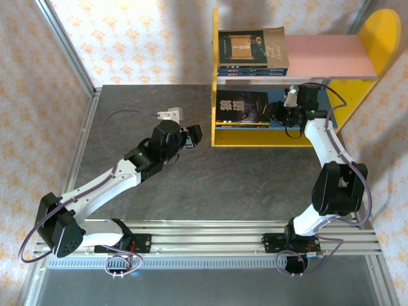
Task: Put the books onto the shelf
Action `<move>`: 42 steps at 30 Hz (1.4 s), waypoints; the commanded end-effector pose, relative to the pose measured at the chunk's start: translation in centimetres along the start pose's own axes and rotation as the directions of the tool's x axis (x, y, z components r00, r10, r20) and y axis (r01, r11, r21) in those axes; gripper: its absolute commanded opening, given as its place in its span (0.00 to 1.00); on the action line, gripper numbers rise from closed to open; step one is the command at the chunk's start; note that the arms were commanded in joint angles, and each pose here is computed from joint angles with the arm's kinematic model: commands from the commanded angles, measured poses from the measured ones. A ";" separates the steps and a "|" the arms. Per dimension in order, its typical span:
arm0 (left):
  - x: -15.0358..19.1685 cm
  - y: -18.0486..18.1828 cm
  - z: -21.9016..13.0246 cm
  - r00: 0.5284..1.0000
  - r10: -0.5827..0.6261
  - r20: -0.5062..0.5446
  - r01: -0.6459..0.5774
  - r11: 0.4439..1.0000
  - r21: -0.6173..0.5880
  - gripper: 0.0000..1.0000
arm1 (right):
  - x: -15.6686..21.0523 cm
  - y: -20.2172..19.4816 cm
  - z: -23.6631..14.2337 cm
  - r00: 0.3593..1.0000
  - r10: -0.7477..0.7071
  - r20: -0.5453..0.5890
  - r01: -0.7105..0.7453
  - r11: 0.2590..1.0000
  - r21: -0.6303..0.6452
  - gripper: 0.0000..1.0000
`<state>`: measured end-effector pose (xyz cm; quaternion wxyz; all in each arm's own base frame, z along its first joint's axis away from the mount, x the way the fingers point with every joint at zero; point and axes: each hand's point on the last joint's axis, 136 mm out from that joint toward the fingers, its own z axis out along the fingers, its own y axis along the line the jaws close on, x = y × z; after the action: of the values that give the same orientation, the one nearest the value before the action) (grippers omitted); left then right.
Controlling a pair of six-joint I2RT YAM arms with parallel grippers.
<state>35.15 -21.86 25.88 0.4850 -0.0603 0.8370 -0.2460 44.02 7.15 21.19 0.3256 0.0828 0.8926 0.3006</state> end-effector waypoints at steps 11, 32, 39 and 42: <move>-1.1 0.0 -0.4 1.000 0.004 0.030 -0.004 1.000 0.002 0.60 | -1.7 2.6 -0.1 0.999 -0.039 0.029 0.041 0.995 -0.094 0.34; -1.0 0.3 -0.5 1.000 -0.002 0.030 0.002 1.000 0.000 0.60 | 0.6 0.0 -0.5 1.000 -0.019 0.002 0.019 0.999 0.026 0.46; -1.0 0.3 -0.6 1.000 -0.005 0.031 0.005 1.000 0.003 0.60 | 1.6 0.1 -0.6 1.000 -0.013 -0.011 0.013 1.000 0.006 0.45; -1.0 0.4 -0.6 0.999 -0.005 0.032 0.005 1.000 0.002 0.60 | 1.8 0.6 -0.6 1.000 -0.014 -0.018 0.014 1.000 -0.023 0.44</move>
<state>35.40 -21.45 25.89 0.4866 -0.0649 0.8366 -0.2432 42.82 7.38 19.76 0.3081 0.0870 0.8991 0.2986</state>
